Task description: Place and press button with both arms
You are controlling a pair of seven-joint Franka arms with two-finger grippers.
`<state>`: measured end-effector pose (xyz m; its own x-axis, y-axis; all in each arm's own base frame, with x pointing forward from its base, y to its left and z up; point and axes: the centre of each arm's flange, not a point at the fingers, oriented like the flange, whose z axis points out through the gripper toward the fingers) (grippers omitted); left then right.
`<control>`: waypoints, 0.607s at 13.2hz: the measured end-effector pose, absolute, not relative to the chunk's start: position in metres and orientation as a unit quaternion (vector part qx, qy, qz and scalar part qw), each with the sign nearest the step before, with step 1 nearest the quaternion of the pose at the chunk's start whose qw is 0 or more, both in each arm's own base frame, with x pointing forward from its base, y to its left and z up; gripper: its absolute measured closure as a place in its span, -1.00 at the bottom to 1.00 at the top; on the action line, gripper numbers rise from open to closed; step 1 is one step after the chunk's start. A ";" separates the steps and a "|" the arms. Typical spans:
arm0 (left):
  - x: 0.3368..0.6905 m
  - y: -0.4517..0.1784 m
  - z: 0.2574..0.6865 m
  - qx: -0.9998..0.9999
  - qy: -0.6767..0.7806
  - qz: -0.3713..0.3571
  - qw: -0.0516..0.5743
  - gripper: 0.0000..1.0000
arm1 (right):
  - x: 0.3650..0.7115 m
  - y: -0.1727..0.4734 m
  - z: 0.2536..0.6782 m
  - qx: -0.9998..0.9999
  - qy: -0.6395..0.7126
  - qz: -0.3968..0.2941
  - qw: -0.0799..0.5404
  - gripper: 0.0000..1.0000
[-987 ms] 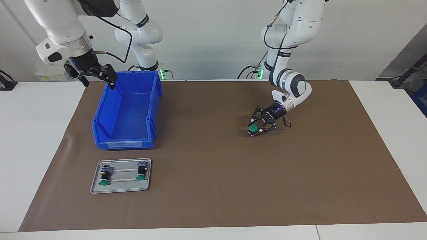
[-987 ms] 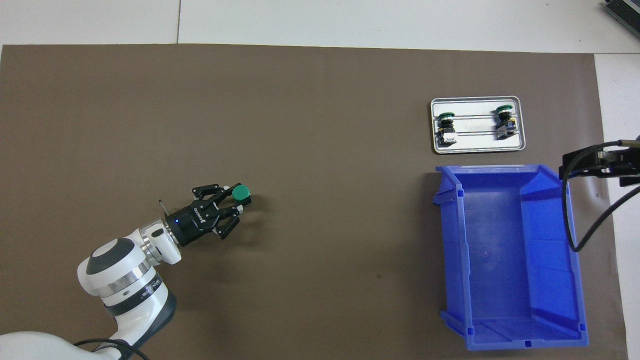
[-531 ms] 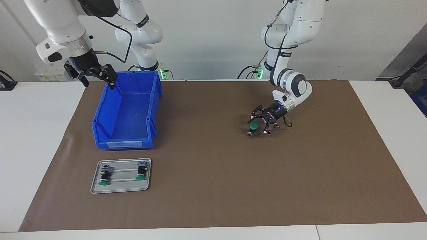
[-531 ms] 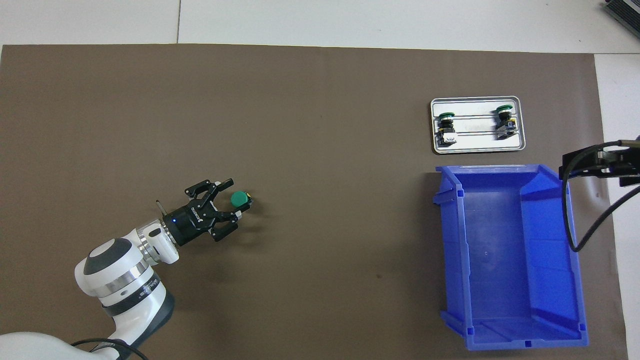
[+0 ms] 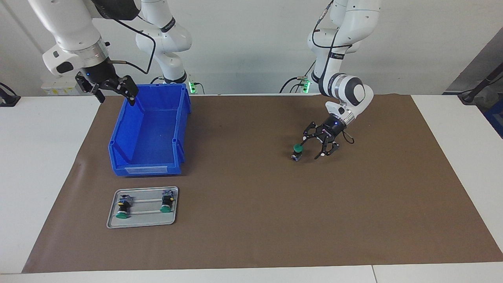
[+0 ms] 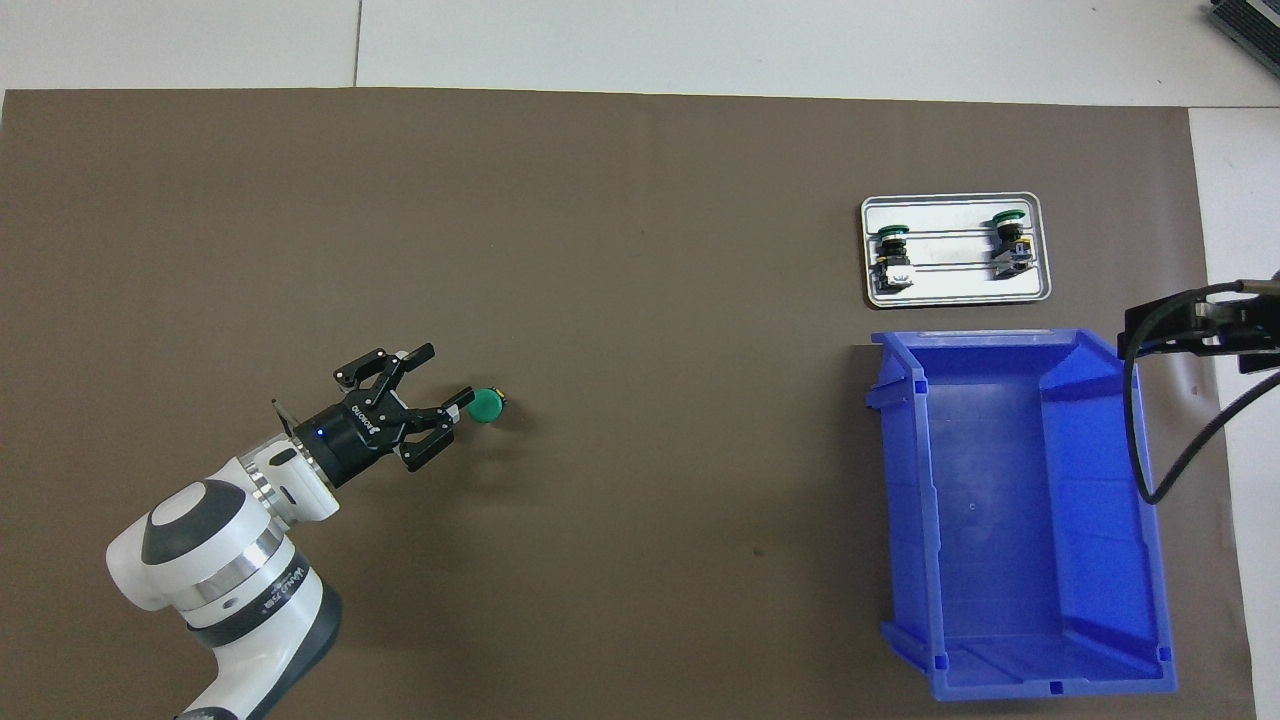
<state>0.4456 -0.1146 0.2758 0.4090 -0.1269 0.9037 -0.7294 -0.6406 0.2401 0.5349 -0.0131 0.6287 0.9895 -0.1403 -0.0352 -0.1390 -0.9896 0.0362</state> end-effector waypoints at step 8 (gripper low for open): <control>0.441 -0.126 0.291 0.796 -0.253 0.443 0.326 -0.58 | 0.535 -0.013 0.629 0.997 -0.070 -0.019 0.017 -1.00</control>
<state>0.4415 -0.1264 0.2910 0.4802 -0.1133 0.8698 -0.6908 -0.6599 0.2954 0.5349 -0.0131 0.6287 0.9895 -0.1403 -0.0352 -0.1390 -0.9896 0.0362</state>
